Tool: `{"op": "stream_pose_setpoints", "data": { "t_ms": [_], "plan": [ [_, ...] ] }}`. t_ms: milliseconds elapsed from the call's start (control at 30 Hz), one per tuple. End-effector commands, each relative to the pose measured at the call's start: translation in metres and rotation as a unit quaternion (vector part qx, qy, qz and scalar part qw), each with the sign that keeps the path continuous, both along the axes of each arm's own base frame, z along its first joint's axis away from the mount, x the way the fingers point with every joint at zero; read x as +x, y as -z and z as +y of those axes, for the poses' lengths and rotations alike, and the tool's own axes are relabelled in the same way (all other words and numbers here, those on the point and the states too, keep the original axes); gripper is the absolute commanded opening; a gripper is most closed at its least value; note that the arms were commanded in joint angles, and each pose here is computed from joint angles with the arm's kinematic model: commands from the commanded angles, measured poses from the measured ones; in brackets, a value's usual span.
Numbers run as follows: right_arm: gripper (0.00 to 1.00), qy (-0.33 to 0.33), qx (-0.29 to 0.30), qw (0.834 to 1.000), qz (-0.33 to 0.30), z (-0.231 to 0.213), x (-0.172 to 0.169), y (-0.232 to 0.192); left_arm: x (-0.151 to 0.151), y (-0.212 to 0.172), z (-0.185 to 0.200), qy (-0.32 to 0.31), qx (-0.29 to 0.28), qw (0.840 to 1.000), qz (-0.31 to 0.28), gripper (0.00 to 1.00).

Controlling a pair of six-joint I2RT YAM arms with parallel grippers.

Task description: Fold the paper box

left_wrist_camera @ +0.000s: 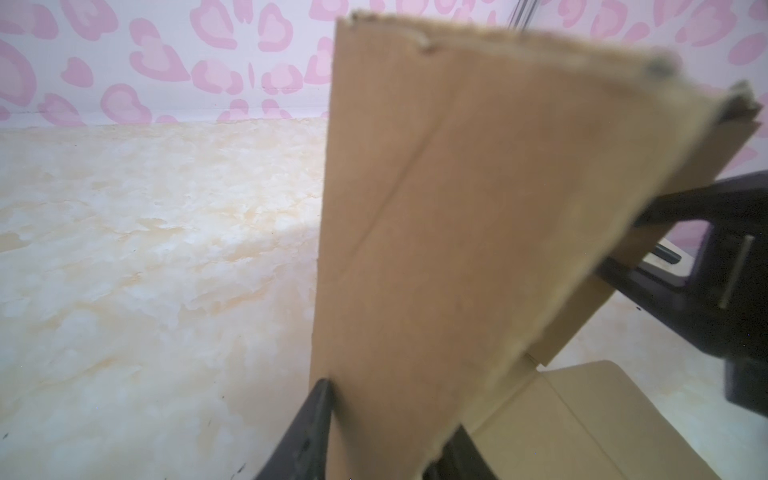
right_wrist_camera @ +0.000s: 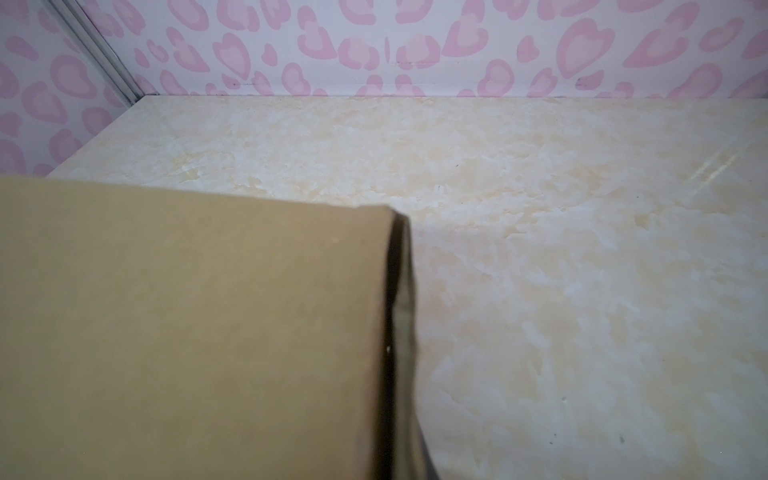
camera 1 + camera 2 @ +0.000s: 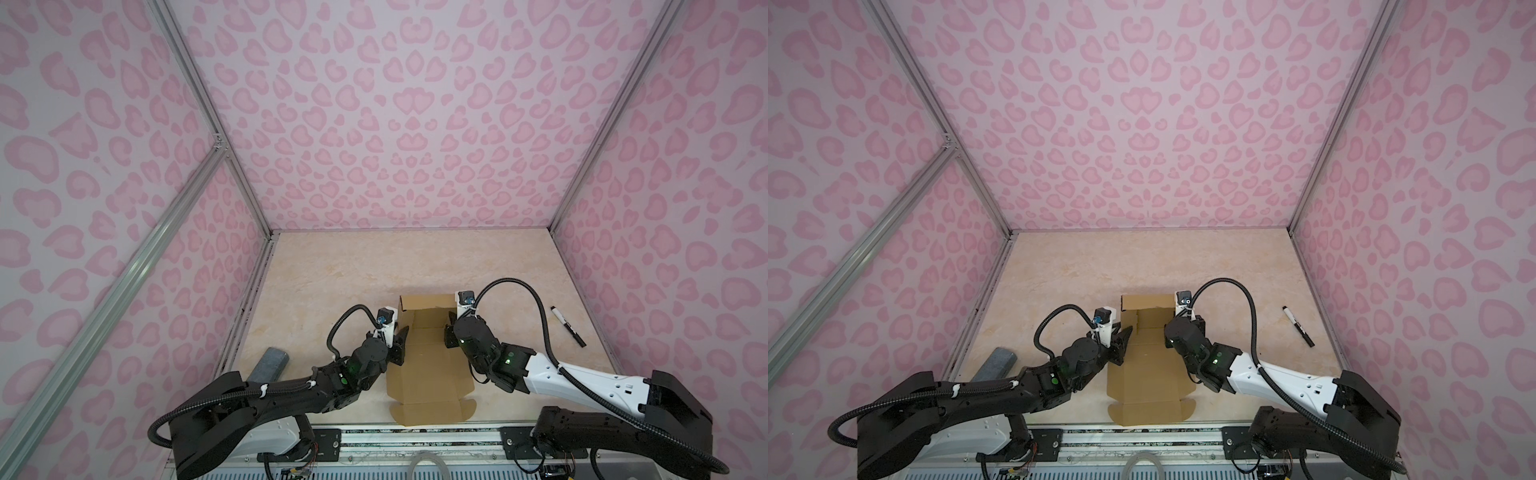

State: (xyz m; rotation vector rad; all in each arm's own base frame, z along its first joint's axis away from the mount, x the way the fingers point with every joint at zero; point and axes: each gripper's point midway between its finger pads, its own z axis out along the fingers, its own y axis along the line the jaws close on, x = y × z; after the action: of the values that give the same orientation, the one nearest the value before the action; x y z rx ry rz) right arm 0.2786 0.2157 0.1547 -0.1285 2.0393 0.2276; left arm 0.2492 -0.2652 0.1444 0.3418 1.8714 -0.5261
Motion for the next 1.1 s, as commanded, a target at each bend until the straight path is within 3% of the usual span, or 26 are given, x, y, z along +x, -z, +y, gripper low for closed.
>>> {"op": "stream_pose_setpoints", "data": {
  "t_ms": [0,600,900,1067],
  "plan": [
    [0.00,-0.006,-0.001,1.000,0.006,0.004,-0.003,0.004,0.006,-0.014,-0.005,-0.009,-0.022,1.000,-0.009,0.32],
    [0.00,-0.011,-0.030,0.999,0.008,0.018,-0.009,0.003,0.014,-0.008,-0.004,-0.060,0.037,0.997,-0.013,0.19],
    [0.00,-0.023,-0.029,0.999,0.009,0.030,-0.014,0.001,0.016,-0.008,0.000,-0.086,0.065,0.994,-0.024,0.05],
    [0.00,-0.028,-0.024,0.999,0.009,0.036,-0.017,0.000,0.014,-0.003,0.005,-0.093,0.067,0.993,-0.023,0.04]
  ]
}}
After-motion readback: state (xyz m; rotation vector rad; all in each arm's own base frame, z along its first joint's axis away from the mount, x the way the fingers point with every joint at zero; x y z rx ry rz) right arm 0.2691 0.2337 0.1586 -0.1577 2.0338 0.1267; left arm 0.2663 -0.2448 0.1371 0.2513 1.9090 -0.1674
